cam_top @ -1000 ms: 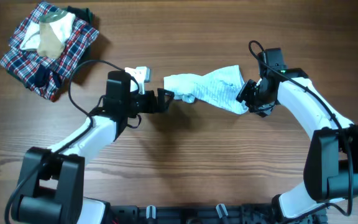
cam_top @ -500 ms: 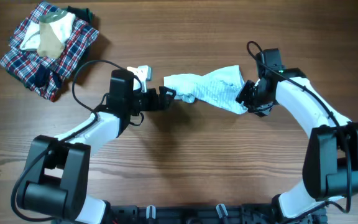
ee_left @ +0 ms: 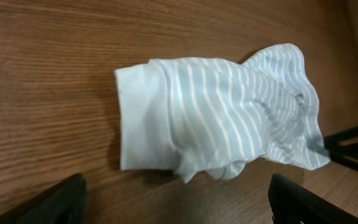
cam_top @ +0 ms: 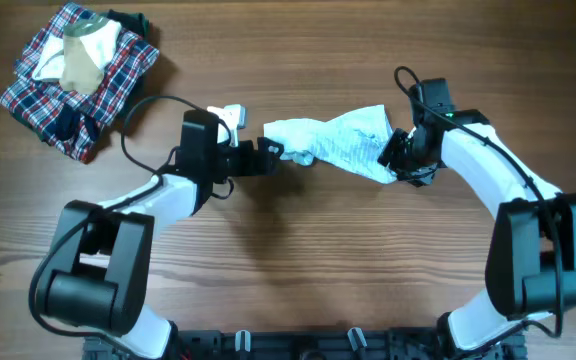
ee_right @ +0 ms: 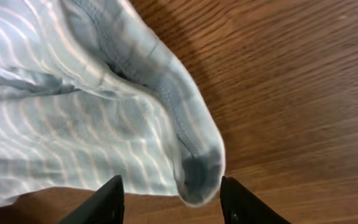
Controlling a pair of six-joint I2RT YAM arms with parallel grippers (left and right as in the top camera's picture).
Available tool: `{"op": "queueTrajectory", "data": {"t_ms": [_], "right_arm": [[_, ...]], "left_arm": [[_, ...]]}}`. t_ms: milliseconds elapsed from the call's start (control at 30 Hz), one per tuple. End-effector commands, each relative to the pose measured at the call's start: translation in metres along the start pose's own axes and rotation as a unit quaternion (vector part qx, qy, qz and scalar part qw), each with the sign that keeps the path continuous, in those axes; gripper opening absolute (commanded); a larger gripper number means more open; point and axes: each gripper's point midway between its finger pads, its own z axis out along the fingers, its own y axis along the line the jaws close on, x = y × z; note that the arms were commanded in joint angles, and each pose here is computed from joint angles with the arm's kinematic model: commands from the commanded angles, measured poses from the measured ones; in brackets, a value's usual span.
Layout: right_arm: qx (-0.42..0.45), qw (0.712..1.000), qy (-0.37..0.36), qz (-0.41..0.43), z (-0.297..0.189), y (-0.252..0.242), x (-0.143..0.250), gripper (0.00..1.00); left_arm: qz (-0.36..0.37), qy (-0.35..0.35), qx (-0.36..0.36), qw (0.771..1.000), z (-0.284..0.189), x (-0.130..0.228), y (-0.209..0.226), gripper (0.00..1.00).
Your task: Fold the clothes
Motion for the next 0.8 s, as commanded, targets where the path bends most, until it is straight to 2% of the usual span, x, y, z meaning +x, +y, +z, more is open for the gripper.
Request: {"op": "queueTrajectory", "data": {"t_ms": [0, 300, 400, 500, 567, 767], "right_arm": [[0.017, 1.0, 0.011, -0.012, 0.0153, -0.0007, 0.0075, 0.51], [0.02, 1.0, 0.016, -0.013, 0.0206, -0.0012, 0.0089, 0.5], [0.023, 0.999, 0.019, -0.012, 0.0234, -0.0024, 0.0098, 0.29], [0.024, 0.999, 0.02, -0.012, 0.0234, -0.0028, 0.0102, 0.24], [0.024, 0.999, 0.021, -0.012, 0.0234, -0.003, 0.0104, 0.15], [0.024, 0.999, 0.021, -0.012, 0.0234, -0.003, 0.0105, 0.13]], "left_arm": [[0.004, 0.005, 0.0, 1.0, 0.0106, -0.0023, -0.0028, 0.94], [-0.001, 0.013, -0.004, 1.0, 0.0142, 0.0027, 0.0014, 0.92], [-0.002, 0.016, -0.005, 1.0, 0.0157, 0.0046, 0.0033, 0.88], [-0.003, 0.016, -0.005, 1.0, 0.0157, 0.0047, 0.0035, 0.87], [-0.003, 0.016, -0.005, 1.0, 0.0157, 0.0047, 0.0035, 0.83], [-0.003, 0.016, -0.007, 1.0, 0.016, 0.0049, 0.0043, 0.76]]}}
